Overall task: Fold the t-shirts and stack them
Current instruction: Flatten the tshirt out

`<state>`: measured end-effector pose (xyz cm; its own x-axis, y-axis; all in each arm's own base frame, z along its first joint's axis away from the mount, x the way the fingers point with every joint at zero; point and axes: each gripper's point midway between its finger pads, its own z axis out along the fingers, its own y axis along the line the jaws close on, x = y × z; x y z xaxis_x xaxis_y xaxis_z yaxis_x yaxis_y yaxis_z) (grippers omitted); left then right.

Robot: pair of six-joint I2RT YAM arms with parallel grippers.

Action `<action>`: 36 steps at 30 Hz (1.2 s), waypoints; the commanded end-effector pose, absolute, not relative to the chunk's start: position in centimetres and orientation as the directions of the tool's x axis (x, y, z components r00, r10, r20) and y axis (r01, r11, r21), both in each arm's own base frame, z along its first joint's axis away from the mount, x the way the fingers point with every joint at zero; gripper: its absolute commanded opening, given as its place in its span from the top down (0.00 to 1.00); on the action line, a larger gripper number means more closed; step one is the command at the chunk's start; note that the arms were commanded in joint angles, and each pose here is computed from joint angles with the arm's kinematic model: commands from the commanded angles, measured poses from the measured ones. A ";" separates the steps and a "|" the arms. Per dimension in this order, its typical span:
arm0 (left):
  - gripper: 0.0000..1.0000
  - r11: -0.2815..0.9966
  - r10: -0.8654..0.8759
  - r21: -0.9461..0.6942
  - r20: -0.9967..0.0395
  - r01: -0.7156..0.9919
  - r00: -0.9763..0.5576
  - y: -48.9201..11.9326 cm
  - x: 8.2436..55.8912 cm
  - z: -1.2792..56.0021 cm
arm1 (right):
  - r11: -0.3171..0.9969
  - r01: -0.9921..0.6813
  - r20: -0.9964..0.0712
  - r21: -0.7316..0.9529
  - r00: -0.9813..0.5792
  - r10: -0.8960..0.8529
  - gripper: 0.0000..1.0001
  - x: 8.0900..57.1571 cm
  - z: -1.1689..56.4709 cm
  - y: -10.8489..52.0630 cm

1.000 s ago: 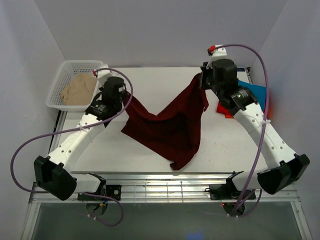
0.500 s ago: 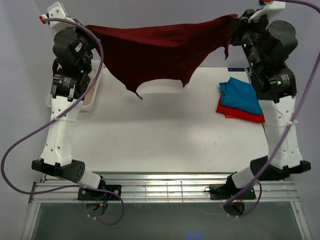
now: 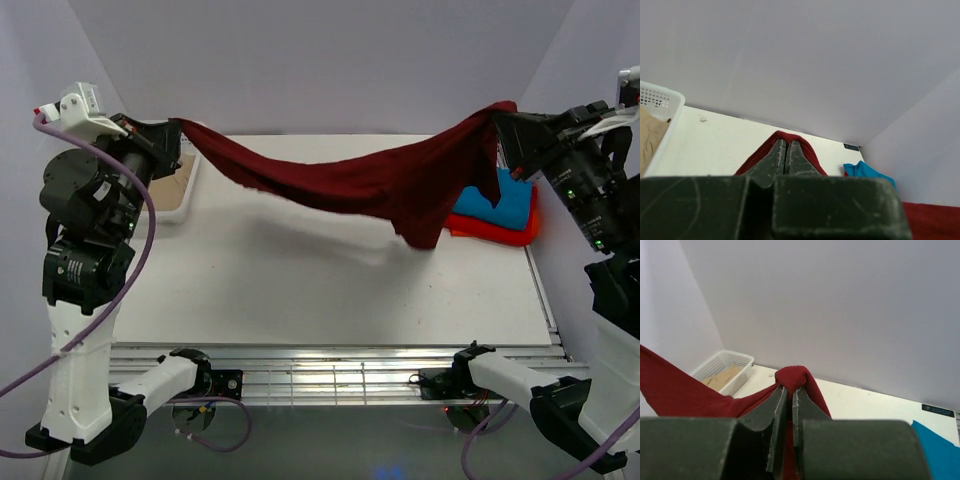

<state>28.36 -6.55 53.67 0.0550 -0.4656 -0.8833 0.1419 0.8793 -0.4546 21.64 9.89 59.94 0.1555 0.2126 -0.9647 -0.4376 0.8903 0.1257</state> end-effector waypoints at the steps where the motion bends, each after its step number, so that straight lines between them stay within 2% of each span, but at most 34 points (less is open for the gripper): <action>1: 1.00 0.866 -0.480 -0.469 -0.877 0.175 0.027 -6.9 26.8 54.2 | 0.837 -0.522 -0.961 0.166 0.106 0.257 0.92 19.5 60.2 11.0; 4: 1.00 0.872 -0.472 -0.464 -0.882 0.154 0.014 -6.9 27.7 54.0 | 0.827 -0.526 -0.965 0.199 0.043 0.259 0.92 20.5 58.8 11.8; 7: 1.00 0.890 -0.436 -0.440 -0.898 0.121 -0.060 -7.8 30.9 51.7 | 0.834 -0.504 -0.971 0.226 -0.055 0.231 0.92 23.8 55.7 12.9; 12: 1.00 0.923 -0.357 -0.382 -0.897 0.049 -0.260 -10.1 39.0 44.0 | 0.856 -0.450 -0.962 0.255 -0.208 0.177 0.92 31.6 50.2 15.3; 14: 1.00 0.931 -0.339 -0.363 -0.902 0.046 -0.266 -10.4 41.2 43.9 | 0.870 -0.423 -0.956 0.254 -0.249 0.158 0.92 35.2 48.4 16.2; 15: 1.00 0.932 -0.334 -0.359 -0.903 0.046 -0.270 -10.6 42.4 43.8 | 0.873 -0.421 -0.958 0.247 -0.241 0.155 0.92 36.3 48.5 16.4; 16: 1.00 0.937 -0.322 -0.348 -0.896 0.033 -0.306 -11.1 44.8 42.1 | 0.871 -0.433 -0.970 0.233 -0.173 0.173 0.92 36.8 51.2 16.3; 17: 1.00 0.936 -0.320 -0.348 -0.898 0.043 -0.303 -11.1 45.7 42.7 | 0.875 -0.425 -0.968 0.234 -0.185 0.170 0.92 39.0 50.7 16.8; 18: 1.00 0.929 -0.338 -0.362 -0.914 0.078 -0.224 -11.0 45.6 47.1 | 0.873 -0.429 -0.970 0.234 -0.161 0.181 0.92 39.8 51.9 16.8; 19: 1.00 0.931 -0.332 -0.357 -0.914 0.073 -0.234 -11.3 47.6 46.7 | 0.870 -0.438 -0.973 0.225 -0.064 0.220 0.92 39.3 56.1 15.6; 21: 1.00 0.924 -0.352 -0.369 -0.924 0.105 -0.148 -10.7 47.8 50.6 | 0.835 -0.479 -0.960 0.271 -0.066 0.274 0.92 40.6 57.1 15.7; 22: 1.00 0.913 -0.377 -0.381 -0.924 0.145 -0.057 -10.3 47.0 54.2 | 0.821 -0.495 -0.953 0.283 -0.053 0.297 0.92 40.6 57.9 14.6; 24: 1.00 0.902 -0.405 -0.397 -0.914 0.170 0.012 -8.9 45.8 56.6 | 0.799 -0.516 -0.933 0.309 -0.003 0.359 0.92 39.8 59.7 13.5; 25: 1.00 0.903 -0.405 -0.395 -0.914 0.169 0.025 -8.5 46.4 55.8 | 0.806 -0.505 -0.929 0.310 0.020 0.370 0.92 39.7 60.0 12.5; 26: 1.00 0.903 -0.411 -0.391 -0.907 0.180 0.092 -7.7 43.7 58.3 | 0.810 -0.505 -0.926 0.299 0.052 0.374 0.92 38.8 60.7 12.1; 28: 1.00 0.909 -0.400 -0.378 -0.909 0.175 0.120 -7.2 42.6 58.6 | 0.822 -0.492 -0.928 0.288 0.066 0.365 0.92 38.1 60.8 11.4; 29: 1.00 0.912 -0.393 -0.374 -0.914 0.168 0.099 -7.1 42.1 57.7 | 0.827 -0.487 -0.928 0.281 0.081 0.363 0.92 37.0 61.2 11.2; 31: 1.00 0.918 -0.377 -0.363 -0.924 0.161 0.068 -7.2 42.0 56.0 | 0.837 -0.457 -0.939 0.300 0.014 0.344 0.92 37.6 58.1 11.0; 32: 1.00 0.923 -0.364 -0.362 -0.931 0.130 -0.008 -7.3 43.0 52.3 | 0.838 -0.461 -0.940 0.292 0.023 0.340 0.92 36.0 58.1 10.9; 34: 1.00 0.928 -0.347 -0.351 -0.936 0.122 -0.058 -7.3 42.6 49.5 | 0.851 -0.408 -0.942 0.331 -0.093 0.322 0.92 37.2 52.1 10.7; 35: 1.00 0.935 -0.328 -0.345 -0.930 0.085 -0.167 -7.5 43.4 44.0 | 0.859 -0.389 -0.942 0.334 -0.097 0.322 0.92 35.8 51.1 10.3; 36: 1.00 0.933 -0.319 -0.345 -0.924 0.099 -0.211 -8.0 43.0 41.9 | 0.865 -0.340 -0.925 0.370 -0.220 0.309 0.92 36.5 44.9 10.3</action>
